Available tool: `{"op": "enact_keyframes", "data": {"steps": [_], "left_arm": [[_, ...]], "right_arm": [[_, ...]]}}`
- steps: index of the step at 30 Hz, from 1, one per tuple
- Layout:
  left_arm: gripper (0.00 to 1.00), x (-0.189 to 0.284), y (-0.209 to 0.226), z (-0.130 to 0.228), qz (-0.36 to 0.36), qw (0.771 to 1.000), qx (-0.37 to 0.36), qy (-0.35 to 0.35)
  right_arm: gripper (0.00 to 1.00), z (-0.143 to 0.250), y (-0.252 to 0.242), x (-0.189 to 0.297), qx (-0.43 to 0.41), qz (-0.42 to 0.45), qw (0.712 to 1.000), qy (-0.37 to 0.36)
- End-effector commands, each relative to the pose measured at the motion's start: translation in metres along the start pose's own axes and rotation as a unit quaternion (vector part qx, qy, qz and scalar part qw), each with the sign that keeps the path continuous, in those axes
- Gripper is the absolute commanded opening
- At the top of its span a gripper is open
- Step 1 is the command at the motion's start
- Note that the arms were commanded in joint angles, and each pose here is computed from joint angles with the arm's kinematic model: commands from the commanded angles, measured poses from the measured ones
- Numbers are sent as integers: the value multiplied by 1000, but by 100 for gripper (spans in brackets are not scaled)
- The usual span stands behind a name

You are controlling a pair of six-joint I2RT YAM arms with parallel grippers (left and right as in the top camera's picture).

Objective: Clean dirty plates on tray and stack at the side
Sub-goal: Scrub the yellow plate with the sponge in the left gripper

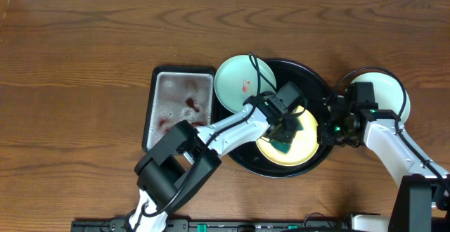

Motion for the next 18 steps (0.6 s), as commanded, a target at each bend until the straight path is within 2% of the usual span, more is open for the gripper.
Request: {"op": "enact_keyframes", "data": {"steps": [1,10,14,18], "left_arm": [[7,6,44,-10,-94,995,18,-23],[7,58,-5,-29,10,995,-3,-96],[7,50,-22,-30,29,994,-2,-109],[7,26,-29,-21,25,995,-12,-93]], "right_arm": [[1,1,2,-1,1,0,1000,3],[1,1,2,-1,1,1,1000,3],[1,1,2,-1,1,0,1000,3],[1,1,2,-1,1,0,1000,3]]}}
Point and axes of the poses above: each gripper's point midway between its finger pads, its own x axis back along the fingers, its own y axis along the line the jaws close on, z = x × y, the point moved 5 cm from there along x, back along the fingers, and after that the axes turned 5 degrees about x, right-handed, at the moved point
